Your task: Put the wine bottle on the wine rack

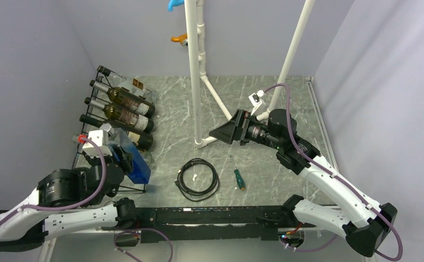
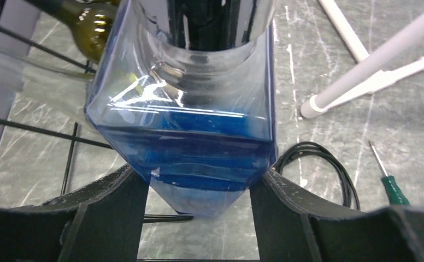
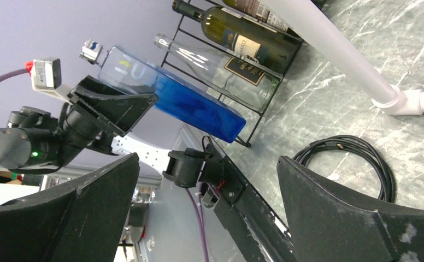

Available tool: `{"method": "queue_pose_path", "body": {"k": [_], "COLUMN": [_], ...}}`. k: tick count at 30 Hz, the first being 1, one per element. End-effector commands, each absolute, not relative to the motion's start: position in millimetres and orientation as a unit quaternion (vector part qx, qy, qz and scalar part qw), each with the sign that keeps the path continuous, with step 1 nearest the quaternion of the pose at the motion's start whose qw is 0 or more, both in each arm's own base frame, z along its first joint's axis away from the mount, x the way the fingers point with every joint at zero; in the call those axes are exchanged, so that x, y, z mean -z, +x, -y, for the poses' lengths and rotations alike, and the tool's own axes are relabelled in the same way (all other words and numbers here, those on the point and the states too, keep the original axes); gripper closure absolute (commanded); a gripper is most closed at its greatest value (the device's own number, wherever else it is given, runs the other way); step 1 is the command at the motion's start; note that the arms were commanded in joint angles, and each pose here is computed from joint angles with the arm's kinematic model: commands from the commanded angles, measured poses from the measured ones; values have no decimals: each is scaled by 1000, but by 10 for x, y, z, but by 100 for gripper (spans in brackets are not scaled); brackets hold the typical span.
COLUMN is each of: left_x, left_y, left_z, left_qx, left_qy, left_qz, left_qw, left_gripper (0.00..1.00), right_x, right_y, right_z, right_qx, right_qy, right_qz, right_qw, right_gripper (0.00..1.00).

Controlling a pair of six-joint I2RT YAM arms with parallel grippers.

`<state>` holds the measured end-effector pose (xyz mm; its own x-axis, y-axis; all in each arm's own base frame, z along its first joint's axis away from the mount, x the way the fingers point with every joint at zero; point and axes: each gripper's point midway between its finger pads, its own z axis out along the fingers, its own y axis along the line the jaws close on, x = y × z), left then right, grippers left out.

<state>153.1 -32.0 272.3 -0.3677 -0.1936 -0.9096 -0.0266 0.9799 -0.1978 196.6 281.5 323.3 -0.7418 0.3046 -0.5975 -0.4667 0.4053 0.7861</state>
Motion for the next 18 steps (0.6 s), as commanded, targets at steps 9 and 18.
{"method": "queue_pose_path", "body": {"k": [9, 18], "left_x": [-2736, -2485], "left_y": [1721, 1812], "left_z": [194, 319], "left_qx": [36, -10], "left_qy": [-168, -156], "left_qz": [-769, -795], "left_qw": [615, 587], "left_gripper": [100, 100], "right_x": [-3342, -3295], "right_y": [1996, 1996], "right_z": [-2840, -2837], "right_qx": [-556, -552], "right_qy": [-56, -57], "right_qz": [-742, -746], "right_qw": [370, 368], "right_gripper": [0, 0]}}
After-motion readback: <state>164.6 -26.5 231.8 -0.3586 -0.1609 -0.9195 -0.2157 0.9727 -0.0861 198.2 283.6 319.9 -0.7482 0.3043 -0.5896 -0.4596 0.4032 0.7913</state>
